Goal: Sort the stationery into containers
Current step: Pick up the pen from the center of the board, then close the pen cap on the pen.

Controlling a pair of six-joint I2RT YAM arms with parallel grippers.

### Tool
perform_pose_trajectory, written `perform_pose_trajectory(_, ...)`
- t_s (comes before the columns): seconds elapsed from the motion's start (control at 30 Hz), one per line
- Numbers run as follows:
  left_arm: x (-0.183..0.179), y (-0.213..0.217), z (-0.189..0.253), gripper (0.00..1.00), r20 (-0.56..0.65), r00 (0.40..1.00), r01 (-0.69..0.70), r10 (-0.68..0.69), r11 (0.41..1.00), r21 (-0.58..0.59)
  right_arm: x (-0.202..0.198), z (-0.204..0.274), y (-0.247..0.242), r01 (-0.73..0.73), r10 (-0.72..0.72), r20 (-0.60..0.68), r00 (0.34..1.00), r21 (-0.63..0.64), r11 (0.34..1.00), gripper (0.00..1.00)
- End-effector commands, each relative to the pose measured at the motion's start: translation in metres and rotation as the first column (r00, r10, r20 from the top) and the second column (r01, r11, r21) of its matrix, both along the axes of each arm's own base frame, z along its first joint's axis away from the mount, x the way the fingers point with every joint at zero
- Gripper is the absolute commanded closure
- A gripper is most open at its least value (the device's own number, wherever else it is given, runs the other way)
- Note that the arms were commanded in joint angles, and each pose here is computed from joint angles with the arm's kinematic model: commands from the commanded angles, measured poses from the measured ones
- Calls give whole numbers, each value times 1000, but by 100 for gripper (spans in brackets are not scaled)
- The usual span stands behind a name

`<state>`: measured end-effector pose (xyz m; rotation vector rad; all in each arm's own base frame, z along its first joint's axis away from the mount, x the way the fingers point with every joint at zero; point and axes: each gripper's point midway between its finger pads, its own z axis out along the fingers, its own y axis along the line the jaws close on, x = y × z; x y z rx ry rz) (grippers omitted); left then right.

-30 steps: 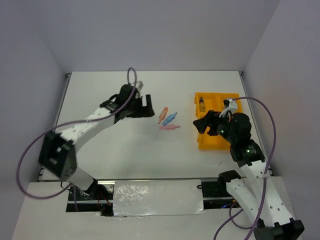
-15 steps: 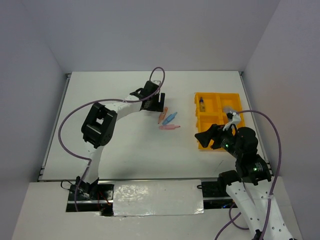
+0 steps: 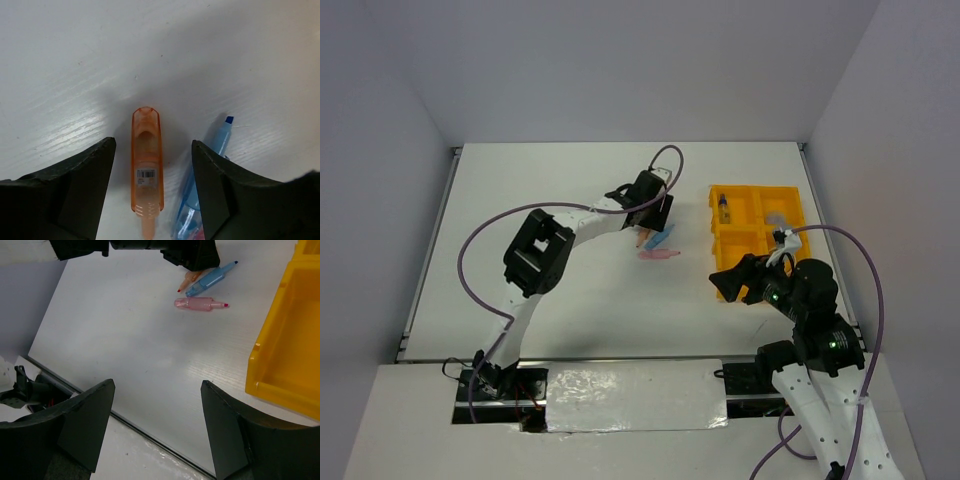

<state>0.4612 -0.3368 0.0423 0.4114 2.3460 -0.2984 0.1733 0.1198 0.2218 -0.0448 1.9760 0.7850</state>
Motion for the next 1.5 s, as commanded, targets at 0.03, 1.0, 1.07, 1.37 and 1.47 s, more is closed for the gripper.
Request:
perform_pose_trajectory(0.03, 14, 12, -16, 26, 7, 1000, -28, 28, 997, 73, -8, 4, 5, -45, 45, 24, 999, 12, 999, 23)
perform_pose_trajectory(1.0, -47, 87, 126, 100, 112, 931, -330, 347, 933, -146, 9, -31, 36, -137, 140, -11, 990, 168, 976, 24)
perform_pose_trajectory(1.07, -69, 90, 131, 100, 74, 930, -337, 360, 915, -219, 15, -25, 47, -170, 163, 49, 985, 224, 960, 26)
perform_pose_trajectory(1.37, -175, 93, 200, 100, -15, 883, -357, 469, 651, -670, 10, 34, 132, -304, 241, 209, 948, 368, 879, 31)
perform_pose_trajectory(1.47, -192, 94, 199, 100, -30, 873, -377, 487, 635, -674, 1, 48, 171, -370, 301, 237, 924, 345, 863, 31)
